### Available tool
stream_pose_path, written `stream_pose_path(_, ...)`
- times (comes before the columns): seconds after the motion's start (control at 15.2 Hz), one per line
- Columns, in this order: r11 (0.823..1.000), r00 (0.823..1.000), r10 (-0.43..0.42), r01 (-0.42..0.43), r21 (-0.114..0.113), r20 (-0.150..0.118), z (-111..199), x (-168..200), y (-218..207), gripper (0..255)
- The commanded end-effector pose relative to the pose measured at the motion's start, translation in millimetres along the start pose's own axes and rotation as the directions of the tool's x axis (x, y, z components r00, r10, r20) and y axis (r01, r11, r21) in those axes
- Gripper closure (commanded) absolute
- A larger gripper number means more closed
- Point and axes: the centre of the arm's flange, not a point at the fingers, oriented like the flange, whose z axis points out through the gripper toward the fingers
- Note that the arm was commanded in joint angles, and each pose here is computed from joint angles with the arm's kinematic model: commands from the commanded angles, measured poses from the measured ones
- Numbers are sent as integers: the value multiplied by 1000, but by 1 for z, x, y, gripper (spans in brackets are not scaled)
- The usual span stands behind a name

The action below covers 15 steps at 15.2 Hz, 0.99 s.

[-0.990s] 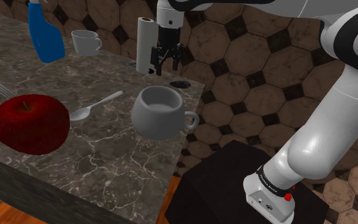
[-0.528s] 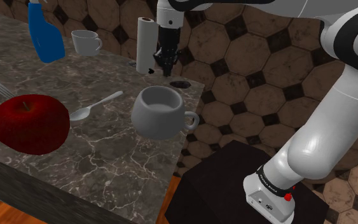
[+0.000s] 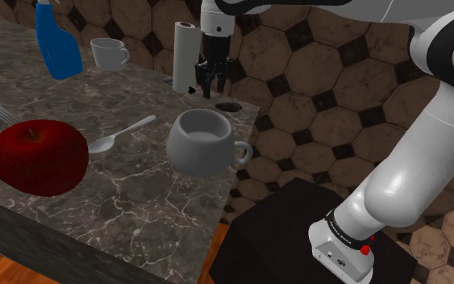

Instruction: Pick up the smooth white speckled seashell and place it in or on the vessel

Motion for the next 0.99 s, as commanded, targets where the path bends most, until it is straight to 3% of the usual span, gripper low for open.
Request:
stream_pose_path(0.0, 958, 958, -285, 285, -19, 7, 8, -15, 8, 0)
stream_pose_path(0.07, 897, 897, -441, 442, -30, 14, 12, -23, 16, 0)
stream_pose_path(0.13, 810, 811, -585, 585, -40, 23, 17, -30, 25, 0)
stream_pose_path(0.2, 710, 712, -702, 703, -48, 32, 20, -35, 34, 0)
stream_pose_path(0.66, 710, 712, -702, 703, -48, 32, 57, -35, 36, 0)
stream_pose_path(0.92, 710, 712, -702, 703, -48, 32, 60, -35, 36, 0)
